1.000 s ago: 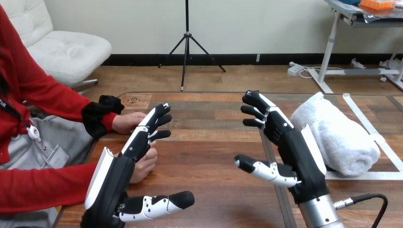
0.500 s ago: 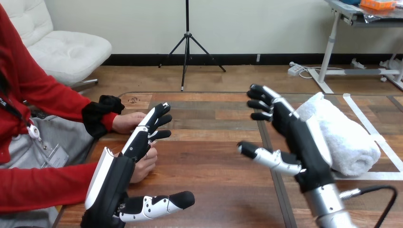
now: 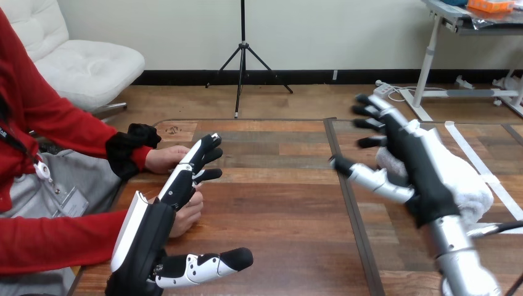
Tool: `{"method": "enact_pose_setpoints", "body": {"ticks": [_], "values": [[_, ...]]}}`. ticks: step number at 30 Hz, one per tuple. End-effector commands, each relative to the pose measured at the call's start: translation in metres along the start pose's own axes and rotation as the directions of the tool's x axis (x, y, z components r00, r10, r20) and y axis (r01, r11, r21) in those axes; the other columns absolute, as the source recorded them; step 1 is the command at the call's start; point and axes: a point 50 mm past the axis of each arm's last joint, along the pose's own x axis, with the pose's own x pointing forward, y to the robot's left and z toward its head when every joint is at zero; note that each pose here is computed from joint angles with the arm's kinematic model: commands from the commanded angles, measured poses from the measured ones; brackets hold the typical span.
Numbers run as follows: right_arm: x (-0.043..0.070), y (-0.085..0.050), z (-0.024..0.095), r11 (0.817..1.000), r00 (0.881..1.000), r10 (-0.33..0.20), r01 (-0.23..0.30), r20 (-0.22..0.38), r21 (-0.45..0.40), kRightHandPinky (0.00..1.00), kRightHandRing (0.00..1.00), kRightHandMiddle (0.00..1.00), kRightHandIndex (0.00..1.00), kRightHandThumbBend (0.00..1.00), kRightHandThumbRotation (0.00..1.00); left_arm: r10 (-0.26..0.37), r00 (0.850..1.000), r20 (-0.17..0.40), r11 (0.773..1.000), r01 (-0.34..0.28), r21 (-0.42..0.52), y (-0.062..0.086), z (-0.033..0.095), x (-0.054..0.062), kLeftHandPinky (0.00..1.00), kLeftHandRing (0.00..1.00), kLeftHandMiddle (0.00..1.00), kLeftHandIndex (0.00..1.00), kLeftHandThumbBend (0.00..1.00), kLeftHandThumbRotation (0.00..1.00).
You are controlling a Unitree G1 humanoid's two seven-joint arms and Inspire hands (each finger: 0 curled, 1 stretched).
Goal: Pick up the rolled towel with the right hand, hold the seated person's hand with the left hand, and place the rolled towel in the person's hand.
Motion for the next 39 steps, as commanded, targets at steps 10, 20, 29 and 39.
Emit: {"method": "enact_pose_setpoints", "body": {"ticks": [10,20,29,39], "values": [[0.045,-0.04,0.043,0.987,0.991,-0.098,0.108,0.086,-0.116,0.79,0.91,0.9,0.92,1.0,0.59,0.017,0.998,0.068,1.0,-0.018,0.007,0.002,0.006,0.014,0.8,0.89,0.93,0.92,1.0,0.55],[0.059,-0.052,0.053,0.98,0.994,-0.095,0.104,0.062,-0.169,0.85,0.93,0.91,0.94,1.0,0.57,0.009,0.997,0.076,1.0,-0.009,0.003,0.003,0.006,0.015,0.8,0.89,0.93,0.93,1.0,0.56],[0.071,-0.06,0.058,0.966,0.996,-0.084,0.086,0.018,-0.243,0.83,0.92,0.91,0.94,1.0,0.55,0.008,0.997,0.077,1.0,-0.006,-0.026,0.003,0.006,0.016,0.83,0.91,0.94,0.93,1.0,0.53],[0.084,-0.067,0.058,0.943,0.997,-0.058,0.038,-0.05,-0.33,0.8,0.9,0.92,0.96,1.0,0.56,0.009,0.997,0.08,1.0,-0.009,0.003,0.004,0.006,0.016,0.82,0.91,0.94,0.93,1.0,0.55]]}}
